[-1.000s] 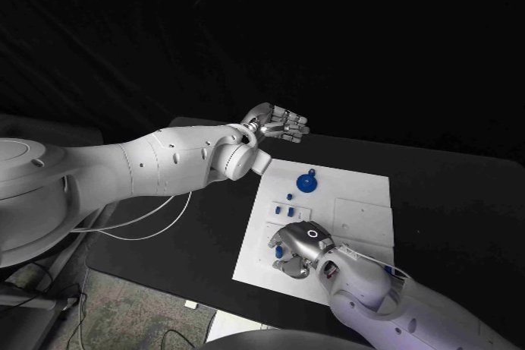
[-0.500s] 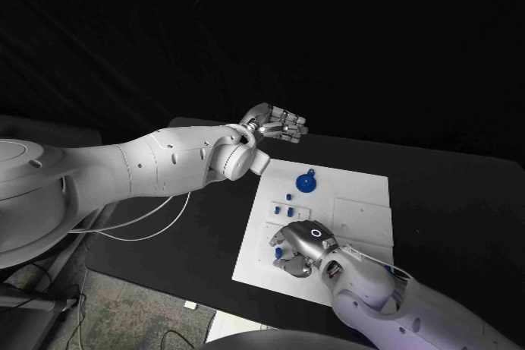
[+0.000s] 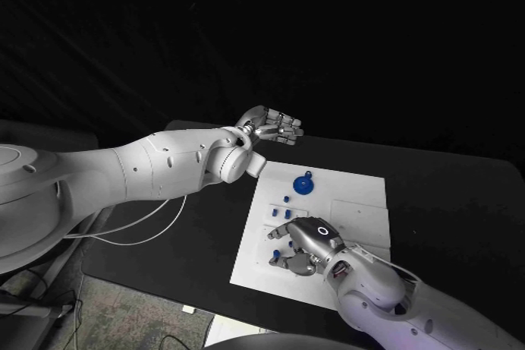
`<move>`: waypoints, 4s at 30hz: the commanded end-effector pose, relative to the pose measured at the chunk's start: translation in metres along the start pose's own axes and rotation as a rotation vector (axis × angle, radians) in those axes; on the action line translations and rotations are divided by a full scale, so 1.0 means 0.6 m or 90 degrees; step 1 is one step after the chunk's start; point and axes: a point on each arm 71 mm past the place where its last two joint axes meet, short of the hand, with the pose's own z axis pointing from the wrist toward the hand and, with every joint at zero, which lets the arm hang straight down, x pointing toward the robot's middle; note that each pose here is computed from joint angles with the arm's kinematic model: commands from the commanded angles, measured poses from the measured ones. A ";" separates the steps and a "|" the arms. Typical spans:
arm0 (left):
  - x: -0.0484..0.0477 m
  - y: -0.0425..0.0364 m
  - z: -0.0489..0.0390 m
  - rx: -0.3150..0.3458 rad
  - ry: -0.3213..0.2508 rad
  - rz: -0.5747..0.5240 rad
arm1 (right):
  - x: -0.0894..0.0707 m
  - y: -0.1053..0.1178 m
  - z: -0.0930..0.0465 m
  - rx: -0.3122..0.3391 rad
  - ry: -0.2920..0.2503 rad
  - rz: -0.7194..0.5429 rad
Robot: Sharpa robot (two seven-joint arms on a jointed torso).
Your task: Assemble the parts on the task board
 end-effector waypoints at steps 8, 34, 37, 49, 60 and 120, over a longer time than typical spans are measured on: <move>-0.022 0.002 -0.007 0.008 -0.012 -0.016 | -0.108 -0.088 -0.036 0.071 -0.052 0.221; -0.039 0.025 -0.053 0.053 0.031 -0.077 | -0.148 -0.264 -0.207 0.520 0.269 0.341; -0.037 0.025 -0.058 0.053 0.038 -0.072 | -0.140 -0.257 -0.211 0.535 0.305 0.332; -0.022 0.024 -0.063 0.048 0.055 -0.072 | -0.103 -0.248 -0.209 0.549 0.386 0.282; -0.014 0.022 -0.064 0.046 0.068 -0.069 | -0.073 -0.242 -0.189 0.550 0.396 0.271; -0.002 0.025 -0.062 0.023 0.088 -0.060 | -0.018 -0.230 -0.125 0.556 0.355 0.267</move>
